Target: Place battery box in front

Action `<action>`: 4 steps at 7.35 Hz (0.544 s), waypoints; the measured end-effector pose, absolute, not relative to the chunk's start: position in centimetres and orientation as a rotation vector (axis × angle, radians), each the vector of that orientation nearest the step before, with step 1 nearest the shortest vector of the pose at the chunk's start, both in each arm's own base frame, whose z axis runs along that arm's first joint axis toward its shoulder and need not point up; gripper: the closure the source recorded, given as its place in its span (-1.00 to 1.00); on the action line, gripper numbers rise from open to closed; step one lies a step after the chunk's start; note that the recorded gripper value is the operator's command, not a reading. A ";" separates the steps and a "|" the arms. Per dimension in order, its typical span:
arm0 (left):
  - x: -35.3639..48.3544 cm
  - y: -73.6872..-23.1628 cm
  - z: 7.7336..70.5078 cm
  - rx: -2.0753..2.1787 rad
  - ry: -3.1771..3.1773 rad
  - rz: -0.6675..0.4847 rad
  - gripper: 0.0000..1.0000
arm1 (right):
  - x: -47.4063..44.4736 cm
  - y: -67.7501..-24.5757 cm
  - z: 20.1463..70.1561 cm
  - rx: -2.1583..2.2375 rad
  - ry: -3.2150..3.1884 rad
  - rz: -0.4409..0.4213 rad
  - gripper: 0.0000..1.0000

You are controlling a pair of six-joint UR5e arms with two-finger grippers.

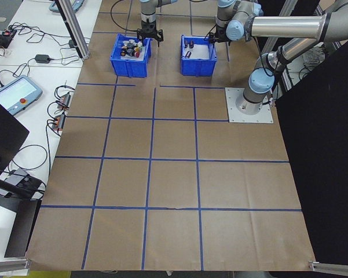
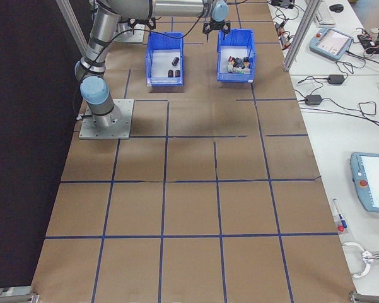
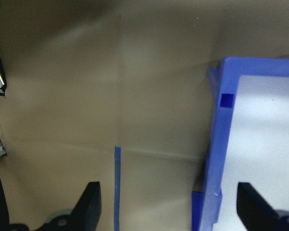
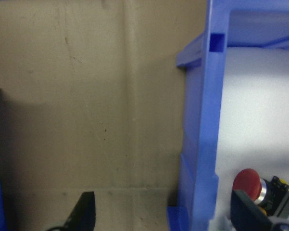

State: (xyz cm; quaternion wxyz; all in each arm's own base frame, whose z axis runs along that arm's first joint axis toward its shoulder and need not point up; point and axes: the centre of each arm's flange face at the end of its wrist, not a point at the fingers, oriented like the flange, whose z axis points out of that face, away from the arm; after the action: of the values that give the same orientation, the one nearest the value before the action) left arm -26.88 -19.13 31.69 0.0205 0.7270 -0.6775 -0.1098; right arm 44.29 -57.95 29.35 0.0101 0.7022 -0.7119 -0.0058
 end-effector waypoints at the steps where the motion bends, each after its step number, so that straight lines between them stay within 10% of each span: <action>1: -26.9 -19.0 30.7 2.238 -2.070 -0.325 -1.00 | 44.6 -58.3 27.6 2.194 -2.221 -0.018 -1.00; 4: -27.2 -19.2 29.5 2.225 -2.020 -0.300 -1.00 | 45.1 -59.4 25.8 2.175 -2.212 0.071 -0.44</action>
State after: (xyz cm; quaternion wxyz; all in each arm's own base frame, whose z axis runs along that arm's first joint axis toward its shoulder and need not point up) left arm -27.17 -19.16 29.47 0.0606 0.7353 -0.6677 -0.0992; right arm 45.06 -59.38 25.83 0.0193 0.7008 -0.7128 0.0230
